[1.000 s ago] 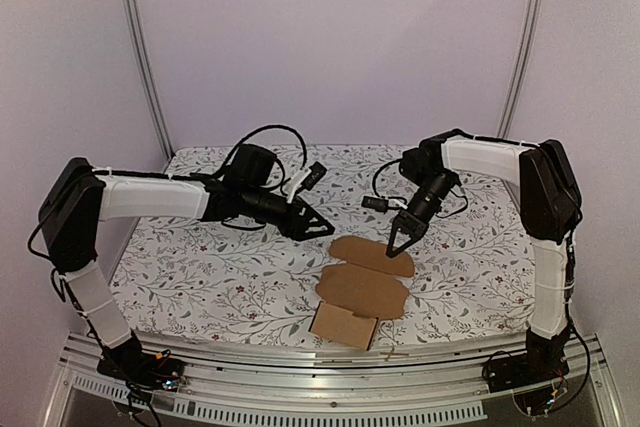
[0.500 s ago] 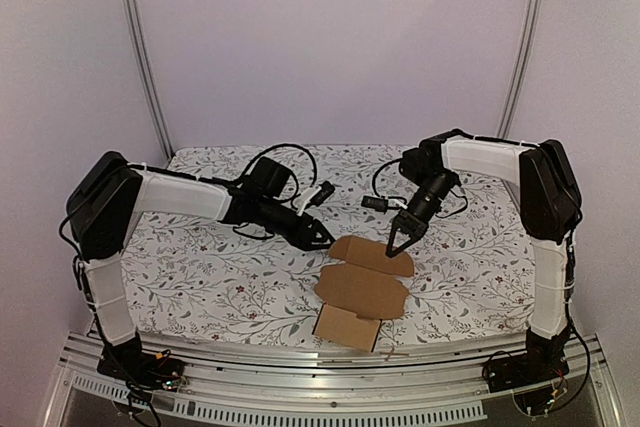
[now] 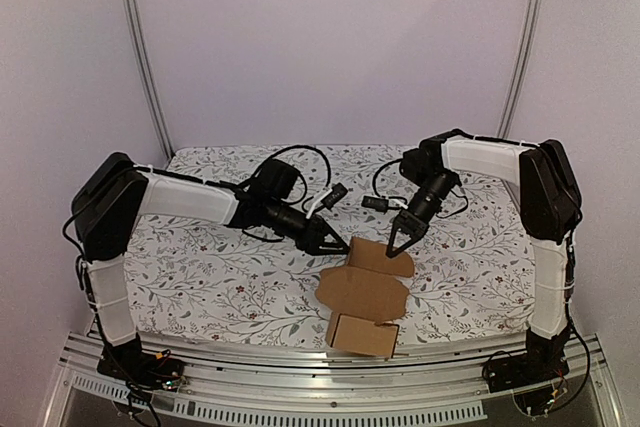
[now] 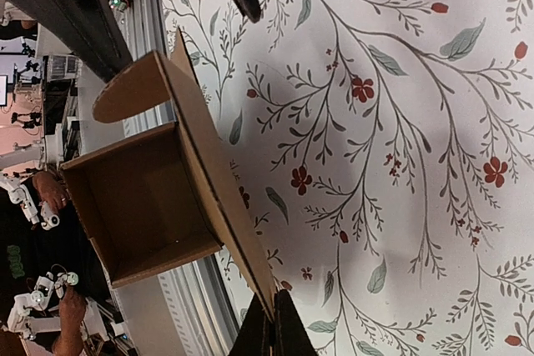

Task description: Fold the paper box

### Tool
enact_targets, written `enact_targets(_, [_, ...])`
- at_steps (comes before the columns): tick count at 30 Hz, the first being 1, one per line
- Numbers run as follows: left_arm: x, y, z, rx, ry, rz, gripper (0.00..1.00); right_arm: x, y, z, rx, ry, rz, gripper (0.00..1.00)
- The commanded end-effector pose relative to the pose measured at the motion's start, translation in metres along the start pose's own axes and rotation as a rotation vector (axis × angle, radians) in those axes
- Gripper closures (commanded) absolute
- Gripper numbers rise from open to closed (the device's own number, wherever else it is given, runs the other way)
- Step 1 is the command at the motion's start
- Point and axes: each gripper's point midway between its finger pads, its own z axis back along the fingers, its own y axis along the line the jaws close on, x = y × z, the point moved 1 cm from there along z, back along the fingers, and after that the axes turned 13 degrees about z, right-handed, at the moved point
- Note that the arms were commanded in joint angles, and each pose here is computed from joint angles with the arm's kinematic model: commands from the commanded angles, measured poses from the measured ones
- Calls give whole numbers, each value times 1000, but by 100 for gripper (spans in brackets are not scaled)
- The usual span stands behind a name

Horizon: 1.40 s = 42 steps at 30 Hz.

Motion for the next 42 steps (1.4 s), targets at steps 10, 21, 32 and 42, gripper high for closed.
enact_targets(10, [-6, -12, -37, -174, 52, -11, 67, 11, 44, 5, 158, -83, 141, 100])
enact_targets(21, [-9, -26, -45, -284, 60, 2, 100, 12, 33, 1, 128, -78, 123, 100])
enact_targets(32, [-16, -20, -27, -258, 0, 33, 100, 6, 9, 43, 36, -165, 22, 86])
enact_targets(42, [-3, -15, -12, -236, -131, 67, 100, -31, -52, 27, -183, -50, -143, 84])
